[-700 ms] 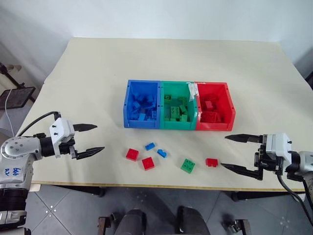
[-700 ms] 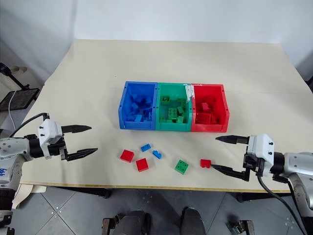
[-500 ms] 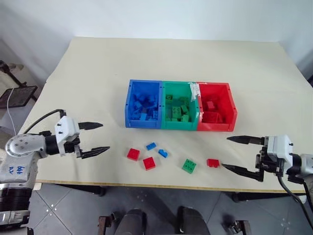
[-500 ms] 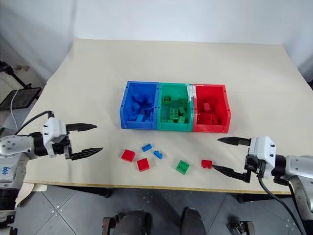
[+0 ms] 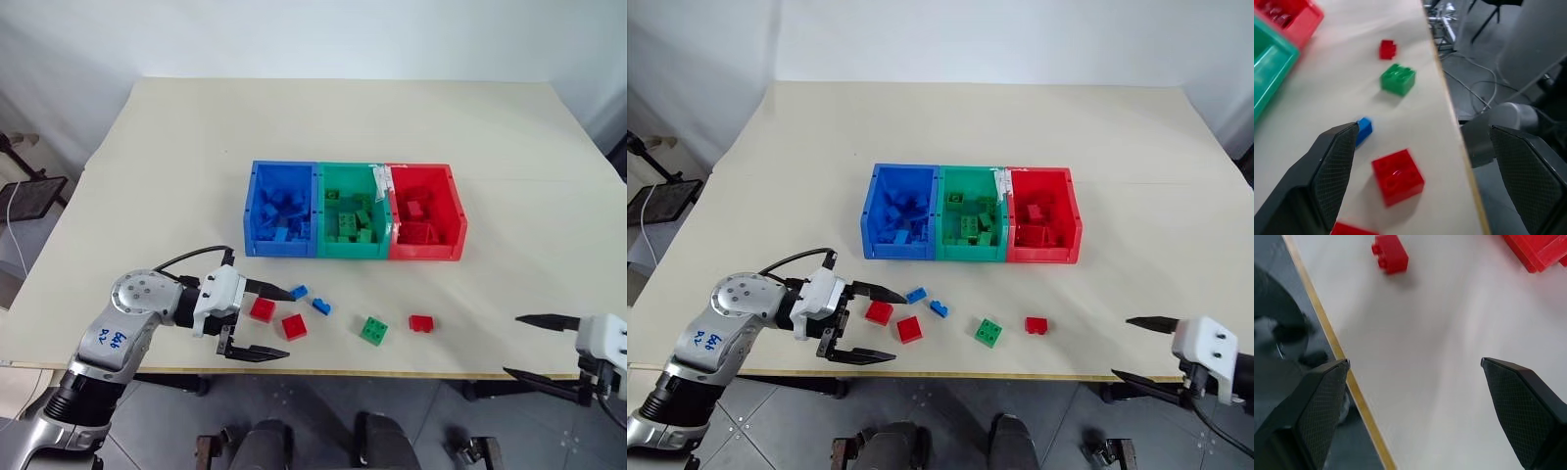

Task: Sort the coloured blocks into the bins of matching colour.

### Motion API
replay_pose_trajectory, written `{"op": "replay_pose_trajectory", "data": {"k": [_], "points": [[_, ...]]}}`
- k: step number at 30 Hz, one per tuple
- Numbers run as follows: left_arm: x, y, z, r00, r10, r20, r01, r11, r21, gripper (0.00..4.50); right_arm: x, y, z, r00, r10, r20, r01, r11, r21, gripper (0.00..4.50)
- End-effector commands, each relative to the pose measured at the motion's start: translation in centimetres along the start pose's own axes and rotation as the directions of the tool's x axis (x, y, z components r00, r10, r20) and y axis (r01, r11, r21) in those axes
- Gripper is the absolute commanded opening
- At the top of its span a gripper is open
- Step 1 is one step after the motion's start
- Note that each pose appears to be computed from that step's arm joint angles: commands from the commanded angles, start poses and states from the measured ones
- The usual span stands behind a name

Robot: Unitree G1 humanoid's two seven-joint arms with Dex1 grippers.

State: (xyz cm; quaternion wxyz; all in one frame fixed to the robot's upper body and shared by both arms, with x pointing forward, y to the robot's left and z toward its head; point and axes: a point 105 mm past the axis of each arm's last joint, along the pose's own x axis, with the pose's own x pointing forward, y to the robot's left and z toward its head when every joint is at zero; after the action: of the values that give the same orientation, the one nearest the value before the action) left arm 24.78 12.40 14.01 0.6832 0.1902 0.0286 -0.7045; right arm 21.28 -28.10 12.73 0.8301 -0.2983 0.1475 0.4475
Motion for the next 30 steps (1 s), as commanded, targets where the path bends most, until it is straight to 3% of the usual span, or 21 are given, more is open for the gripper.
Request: {"op": "replay_pose_trajectory", "data": {"k": [1, 6, 12, 16, 21, 23, 24, 25, 26, 28, 30], "points": [[-1.5, 0.3, -0.4, 0.998, 0.049, -0.024, -0.048, 0.997, 0.063, 4.50, 2.5, 0.3, 2.6, 0.996, 0.081, -0.024, -0.082, 0.996, -0.018, 4.49], [-3.7, 1.4, -1.3, 0.984, 0.173, -0.044, -0.169, 0.982, 0.083, 4.50, 5.4, 0.0, 3.4, 0.977, 0.119, -0.179, -0.125, 0.992, -0.022, 4.49], [-4.3, 0.8, -1.4, 0.980, 0.197, -0.037, -0.194, 0.978, 0.080, 4.50, 8.8, 0.1, 2.6, 0.968, 0.089, -0.236, -0.107, 0.992, -0.066, 4.49], [-4.7, 0.4, -1.7, 0.976, 0.213, -0.048, -0.210, 0.976, 0.061, 4.50, 9.2, -0.8, 2.6, 0.973, 0.038, -0.227, -0.073, 0.986, -0.147, 3.26], [-4.5, 0.6, -1.6, 0.974, 0.224, -0.040, -0.221, 0.973, 0.064, 4.50, 9.3, -0.8, 3.2, 0.984, 0.035, -0.177, -0.058, 0.991, -0.124, 1.65], [-4.4, 0.6, -1.5, 0.974, 0.224, -0.038, -0.221, 0.973, 0.064, 4.50, 9.1, -0.9, 3.5, 0.989, 0.033, -0.145, -0.047, 0.994, -0.097, 1.06], [-4.4, 0.7, -1.4, 0.973, 0.230, -0.031, -0.228, 0.971, 0.066, 4.50, 9.0, -1.0, 3.9, 0.995, 0.023, -0.101, -0.031, 0.996, -0.078, 0.99], [-4.4, 0.8, -1.3, 0.970, 0.243, -0.021, -0.242, 0.968, 0.063, 4.50, 8.9, -1.1, 4.6, 0.999, 0.023, -0.045, -0.025, 0.998, -0.056, 0.99], [-4.6, 1.1, -0.9, 0.963, 0.269, 0.003, -0.269, 0.961, 0.058, 4.50, 8.6, -1.7, 6.6, 0.994, 0.001, 0.107, 0.004, 0.999, -0.044, 0.99], [-5.0, 2.1, 0.3, 0.936, 0.346, 0.072, -0.351, 0.934, 0.067, 4.50, 7.4, -3.5, 9.4, 0.943, -0.103, 0.316, 0.086, 0.994, 0.068, 0.99], [-5.4, 2.9, 1.3, 0.909, 0.401, 0.118, -0.407, 0.913, 0.036, 4.50, 6.4, -6.0, 10.3, 0.891, -0.252, 0.378, 0.196, 0.964, 0.180, 0.99]]}}
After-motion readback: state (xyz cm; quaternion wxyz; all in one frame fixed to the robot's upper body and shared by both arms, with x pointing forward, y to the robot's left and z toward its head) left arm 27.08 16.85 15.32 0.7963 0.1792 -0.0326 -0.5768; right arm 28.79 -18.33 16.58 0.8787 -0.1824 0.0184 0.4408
